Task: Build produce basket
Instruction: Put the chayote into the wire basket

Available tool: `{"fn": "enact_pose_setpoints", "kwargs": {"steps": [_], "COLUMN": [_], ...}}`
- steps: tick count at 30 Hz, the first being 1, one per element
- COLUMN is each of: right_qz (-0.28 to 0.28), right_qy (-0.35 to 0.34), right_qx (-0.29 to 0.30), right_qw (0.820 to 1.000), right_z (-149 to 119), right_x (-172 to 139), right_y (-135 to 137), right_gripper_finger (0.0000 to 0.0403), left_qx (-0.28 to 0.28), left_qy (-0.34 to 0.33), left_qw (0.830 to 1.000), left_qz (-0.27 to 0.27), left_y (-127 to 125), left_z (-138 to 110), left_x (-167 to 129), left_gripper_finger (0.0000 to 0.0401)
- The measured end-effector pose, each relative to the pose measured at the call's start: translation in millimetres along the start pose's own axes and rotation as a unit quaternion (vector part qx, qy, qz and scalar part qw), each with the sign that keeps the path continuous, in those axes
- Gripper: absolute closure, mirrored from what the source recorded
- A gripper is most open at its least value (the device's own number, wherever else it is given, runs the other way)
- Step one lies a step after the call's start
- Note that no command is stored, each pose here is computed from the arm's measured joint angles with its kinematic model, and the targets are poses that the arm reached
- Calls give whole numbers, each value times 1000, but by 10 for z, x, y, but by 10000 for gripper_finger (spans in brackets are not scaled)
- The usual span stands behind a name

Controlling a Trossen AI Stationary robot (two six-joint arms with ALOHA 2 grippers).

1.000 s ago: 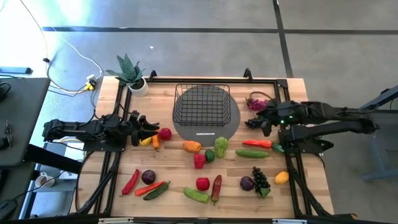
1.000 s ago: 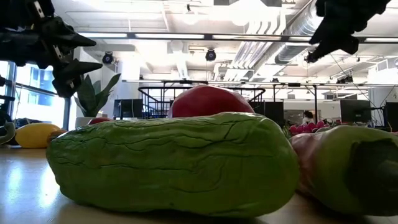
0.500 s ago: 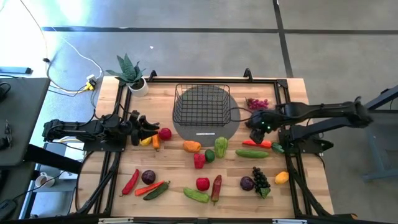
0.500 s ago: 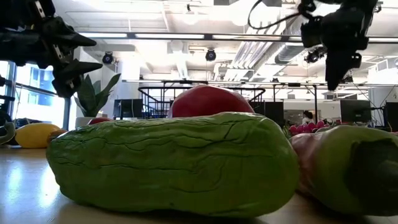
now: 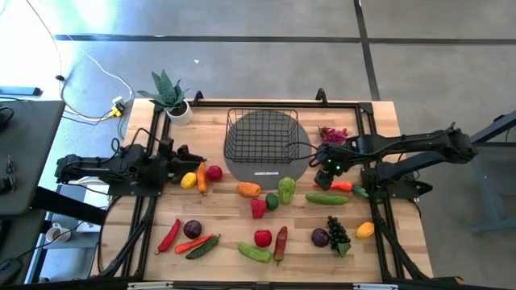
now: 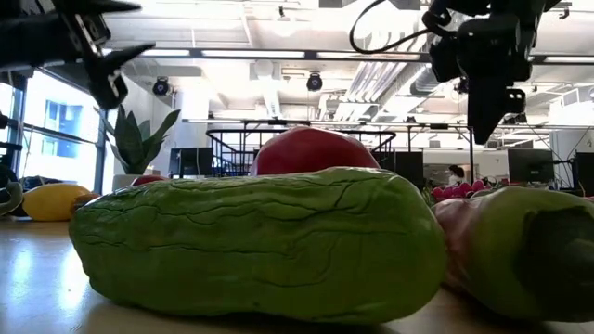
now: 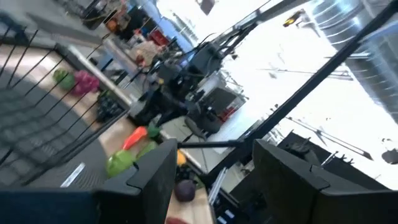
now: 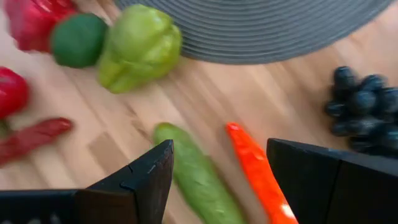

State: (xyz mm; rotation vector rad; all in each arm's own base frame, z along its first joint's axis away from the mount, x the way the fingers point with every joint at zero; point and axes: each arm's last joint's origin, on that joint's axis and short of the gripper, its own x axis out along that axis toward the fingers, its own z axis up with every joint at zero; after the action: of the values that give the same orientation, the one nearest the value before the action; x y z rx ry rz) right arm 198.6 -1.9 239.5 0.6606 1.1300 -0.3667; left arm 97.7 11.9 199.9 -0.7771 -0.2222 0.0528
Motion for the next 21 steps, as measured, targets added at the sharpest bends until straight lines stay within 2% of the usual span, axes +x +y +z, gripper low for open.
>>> {"fn": "enact_pose_setpoints", "kwargs": {"steps": [5,9,15,21], "right_qz": [39,93,157,219], "right_qy": [1,-12,-52,-106], "right_qx": [62,111,205,241], "right_qw": [997,989,965,940], "right_z": [-7,-9,11,36], "right_x": [-4,-12,-47,-112], "right_y": [83,236,432,607], "right_gripper_finger": [162,162,162,162], "left_qx": [26,30,31,33], "left_qy": [-17,-18,4,26], "left_qw": [999,999,999,997], "left_qz": [-8,4,32,72], "left_y": [-148,-232,-305,-313], "left_z": [152,244,320,340], "left_x": [-14,-33,-69,-105], "left_gripper_finger": [201,201,201,201]}}
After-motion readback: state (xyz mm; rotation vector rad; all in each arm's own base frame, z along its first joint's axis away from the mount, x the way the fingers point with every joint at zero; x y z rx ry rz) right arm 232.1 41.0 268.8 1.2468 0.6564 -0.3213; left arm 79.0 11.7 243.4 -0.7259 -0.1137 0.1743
